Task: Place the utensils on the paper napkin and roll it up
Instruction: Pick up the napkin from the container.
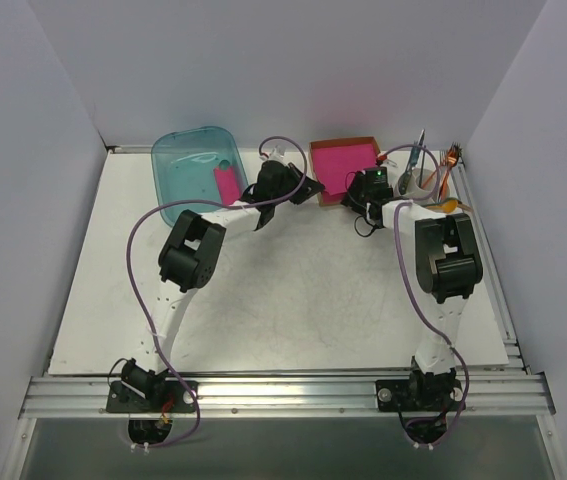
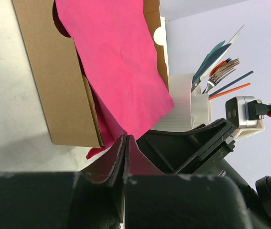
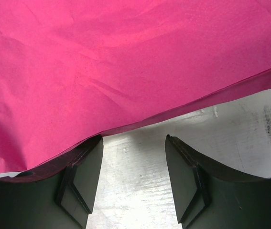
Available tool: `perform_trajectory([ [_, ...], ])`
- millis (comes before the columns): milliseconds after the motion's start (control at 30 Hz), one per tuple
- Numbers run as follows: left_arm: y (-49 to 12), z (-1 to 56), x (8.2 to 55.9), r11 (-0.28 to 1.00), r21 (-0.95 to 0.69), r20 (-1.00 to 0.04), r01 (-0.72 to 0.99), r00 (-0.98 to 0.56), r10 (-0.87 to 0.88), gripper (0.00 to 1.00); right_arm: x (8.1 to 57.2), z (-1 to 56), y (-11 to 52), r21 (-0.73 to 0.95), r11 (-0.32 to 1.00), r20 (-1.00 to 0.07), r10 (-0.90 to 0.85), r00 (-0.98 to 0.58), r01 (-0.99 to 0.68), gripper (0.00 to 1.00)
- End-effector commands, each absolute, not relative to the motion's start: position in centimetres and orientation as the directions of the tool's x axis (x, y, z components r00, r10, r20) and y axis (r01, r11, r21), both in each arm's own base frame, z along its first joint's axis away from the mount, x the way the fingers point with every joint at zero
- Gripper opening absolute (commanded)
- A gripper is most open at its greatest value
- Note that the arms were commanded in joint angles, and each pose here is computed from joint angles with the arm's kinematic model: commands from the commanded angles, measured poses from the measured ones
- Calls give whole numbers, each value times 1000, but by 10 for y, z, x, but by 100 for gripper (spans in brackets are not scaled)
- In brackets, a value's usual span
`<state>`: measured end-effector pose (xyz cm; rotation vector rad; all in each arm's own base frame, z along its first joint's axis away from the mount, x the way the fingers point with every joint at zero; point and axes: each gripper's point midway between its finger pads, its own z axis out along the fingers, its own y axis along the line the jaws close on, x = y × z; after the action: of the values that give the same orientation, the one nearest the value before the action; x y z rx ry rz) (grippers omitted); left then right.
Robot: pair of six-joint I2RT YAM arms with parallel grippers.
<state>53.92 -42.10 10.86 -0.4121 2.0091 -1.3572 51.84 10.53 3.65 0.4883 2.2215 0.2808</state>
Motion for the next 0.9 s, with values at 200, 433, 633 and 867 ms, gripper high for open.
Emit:
perform_trajectory([
  [200,-422,195,538,399,-861,-504,317,-640,-580,2,520,74,102,406,887,-733,461,-500,221,55],
  [433,-427,253,529,367,-815,-578,449,-584,-570,2,504,110,108,457,881,-775,461,-433,119,63],
  [633,-428,287,515,337,-802,-591,494,-575,-565,2,481,151,101,475,873,-790,479,-384,112,65],
  [867,-394,314,467,374,-793,-600,481,-509,-618,2,438,218,78,446,885,-833,464,-302,130,66],
])
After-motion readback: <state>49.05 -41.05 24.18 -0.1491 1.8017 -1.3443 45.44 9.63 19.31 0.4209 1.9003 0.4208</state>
